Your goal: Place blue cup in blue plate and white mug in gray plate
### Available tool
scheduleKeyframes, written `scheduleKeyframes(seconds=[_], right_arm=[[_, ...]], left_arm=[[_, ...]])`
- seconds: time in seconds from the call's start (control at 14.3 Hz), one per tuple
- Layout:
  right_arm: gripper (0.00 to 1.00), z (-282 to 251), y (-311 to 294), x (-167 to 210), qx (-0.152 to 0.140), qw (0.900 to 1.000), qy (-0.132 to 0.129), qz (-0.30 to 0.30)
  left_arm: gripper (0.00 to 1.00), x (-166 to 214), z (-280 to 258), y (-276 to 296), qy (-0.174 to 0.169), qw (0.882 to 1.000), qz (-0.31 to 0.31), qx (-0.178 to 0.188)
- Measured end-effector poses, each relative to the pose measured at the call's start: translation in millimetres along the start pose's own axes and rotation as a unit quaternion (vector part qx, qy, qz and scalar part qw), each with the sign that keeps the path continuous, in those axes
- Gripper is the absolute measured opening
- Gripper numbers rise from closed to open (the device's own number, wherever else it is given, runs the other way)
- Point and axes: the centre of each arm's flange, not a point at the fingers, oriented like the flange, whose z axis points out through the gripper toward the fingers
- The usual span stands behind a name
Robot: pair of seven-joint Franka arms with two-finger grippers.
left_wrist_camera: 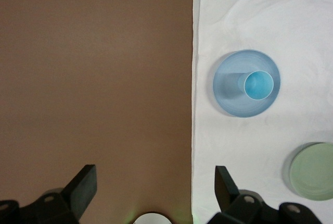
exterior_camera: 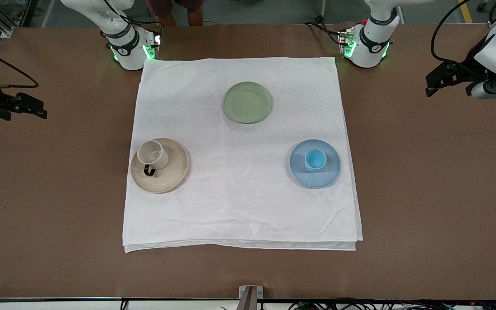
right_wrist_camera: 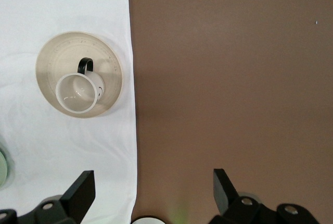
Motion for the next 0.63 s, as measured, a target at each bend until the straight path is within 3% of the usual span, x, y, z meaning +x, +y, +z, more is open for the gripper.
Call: scheduleKeyframes(seconds=[0.63], right_arm=[[1.00, -55, -3, -56, -0.001, 0.999, 0.043, 0.001]], left_arm=[[1.00, 0, 0, -1, 0.000, 1.000, -0.001, 0.000]])
